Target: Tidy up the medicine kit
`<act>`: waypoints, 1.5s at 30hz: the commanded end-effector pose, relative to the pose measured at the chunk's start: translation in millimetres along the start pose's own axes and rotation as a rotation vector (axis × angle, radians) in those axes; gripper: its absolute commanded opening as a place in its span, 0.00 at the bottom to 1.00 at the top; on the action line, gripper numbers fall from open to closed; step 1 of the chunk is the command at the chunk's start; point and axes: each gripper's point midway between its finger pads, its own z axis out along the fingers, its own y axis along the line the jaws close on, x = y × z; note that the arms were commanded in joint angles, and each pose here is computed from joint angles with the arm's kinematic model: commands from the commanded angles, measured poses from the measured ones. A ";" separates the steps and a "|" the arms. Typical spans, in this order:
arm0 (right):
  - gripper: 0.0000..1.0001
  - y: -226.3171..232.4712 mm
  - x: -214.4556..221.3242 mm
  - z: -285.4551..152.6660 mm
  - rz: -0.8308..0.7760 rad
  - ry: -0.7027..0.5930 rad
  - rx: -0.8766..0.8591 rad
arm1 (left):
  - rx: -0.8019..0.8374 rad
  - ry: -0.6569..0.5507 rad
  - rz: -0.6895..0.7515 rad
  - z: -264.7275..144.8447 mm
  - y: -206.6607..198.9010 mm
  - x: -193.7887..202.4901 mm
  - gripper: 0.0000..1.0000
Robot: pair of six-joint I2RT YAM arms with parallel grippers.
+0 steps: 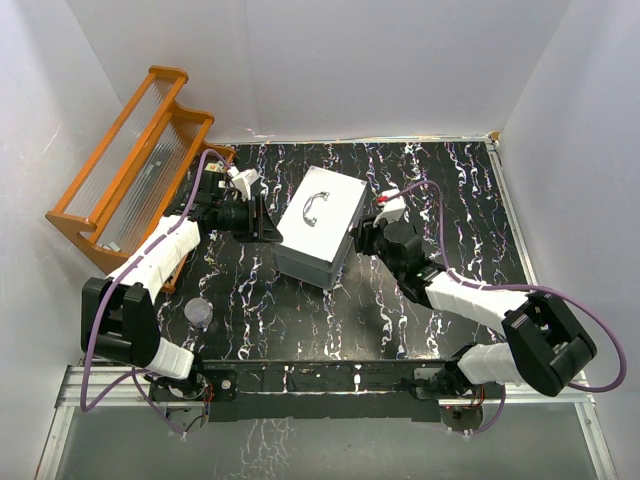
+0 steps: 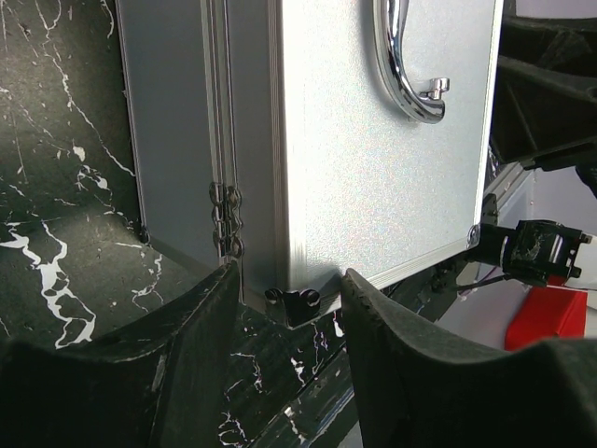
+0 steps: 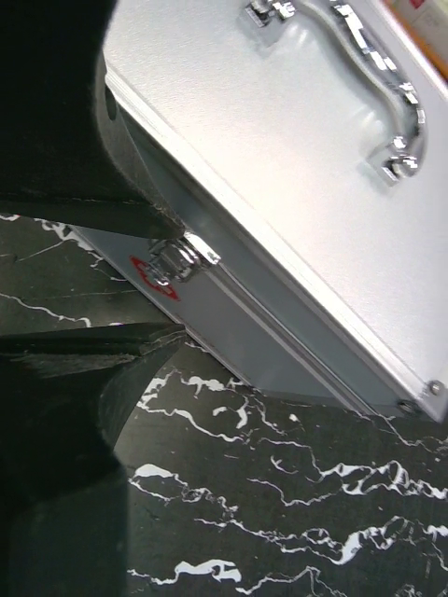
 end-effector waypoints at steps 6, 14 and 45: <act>0.40 4.6 -74.4 -4.7 0.158 -0.163 0.030 | -0.010 0.007 -0.020 -2.5 -3.2 -3.2 0.50; 0.37 -34.4 -24.4 -23.8 0.295 0.033 0.279 | 0.016 0.000 -0.042 1.2 -9.5 -16.8 0.61; 0.07 9.5 3.0 44.0 0.411 0.319 0.159 | 0.105 0.026 -0.109 15.2 -14.5 -13.5 0.52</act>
